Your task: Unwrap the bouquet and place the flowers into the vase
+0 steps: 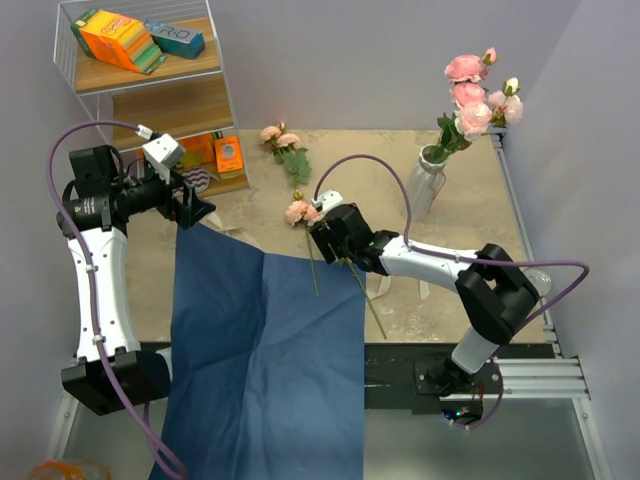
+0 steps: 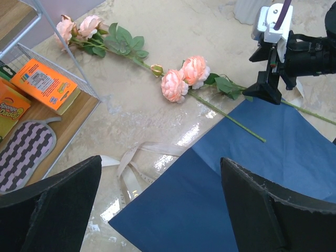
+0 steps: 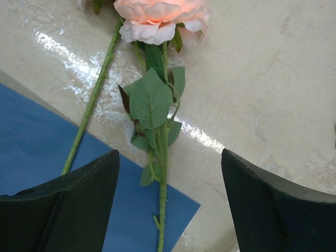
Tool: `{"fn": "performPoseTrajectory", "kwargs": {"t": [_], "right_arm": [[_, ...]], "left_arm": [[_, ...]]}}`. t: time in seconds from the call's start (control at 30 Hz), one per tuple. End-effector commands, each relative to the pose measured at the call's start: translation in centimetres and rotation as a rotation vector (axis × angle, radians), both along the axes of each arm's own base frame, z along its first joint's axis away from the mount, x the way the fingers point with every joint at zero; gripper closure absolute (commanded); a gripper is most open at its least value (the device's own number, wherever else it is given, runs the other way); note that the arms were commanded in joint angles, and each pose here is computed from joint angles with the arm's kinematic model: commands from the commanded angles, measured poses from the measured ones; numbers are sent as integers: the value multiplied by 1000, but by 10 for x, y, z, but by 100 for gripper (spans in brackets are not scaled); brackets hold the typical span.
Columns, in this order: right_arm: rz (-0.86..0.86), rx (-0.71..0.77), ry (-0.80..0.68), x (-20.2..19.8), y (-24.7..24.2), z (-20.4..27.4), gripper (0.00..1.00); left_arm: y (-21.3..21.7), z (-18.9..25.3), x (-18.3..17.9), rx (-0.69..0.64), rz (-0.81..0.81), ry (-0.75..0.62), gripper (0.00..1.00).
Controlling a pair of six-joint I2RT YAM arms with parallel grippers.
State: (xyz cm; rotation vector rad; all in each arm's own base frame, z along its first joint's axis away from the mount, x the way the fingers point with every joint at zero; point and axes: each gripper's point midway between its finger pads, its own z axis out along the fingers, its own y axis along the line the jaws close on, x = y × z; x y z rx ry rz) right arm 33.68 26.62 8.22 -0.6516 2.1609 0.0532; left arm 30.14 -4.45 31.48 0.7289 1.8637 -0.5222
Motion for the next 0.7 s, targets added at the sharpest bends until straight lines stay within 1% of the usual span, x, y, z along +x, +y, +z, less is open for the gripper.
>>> {"fn": "performPoseTrajectory", "kwargs": {"t": [0.0,0.13,0.17,0.2,0.23,0.27,0.43,0.53,0.57,0.63,0.67], "right_arm": [[14,6,-22,6,4,20,21],[36,-21,35,7,9,-1,24],[44,-35,66,6,11,-14,25],[45,-30,75,8,14,-16,26],[46,-33,84,8,15,-20,30],[42,-25,95,8,17,-22,32],[22,-52,104,15,20,-33,32],[14,-59,111,19,22,-36,37],[14,-55,116,19,22,-38,46],[1,-42,127,19,22,-43,58],[-2,-32,129,19,22,-44,69]], "left_arm": [[0,8,-2,9,-9,-41,1],[0,7,-2,12,-10,-40,1],[1,6,-2,12,-7,-37,1],[1,6,-2,16,-7,-39,1],[1,7,-2,18,-6,-42,1],[1,7,-3,19,-5,-43,1],[2,8,-2,23,-3,-48,1],[1,12,-3,20,-5,-51,1],[1,12,-3,23,-8,-51,1],[2,14,-4,32,-4,-57,1],[2,15,-4,35,-3,-60,1]]}}
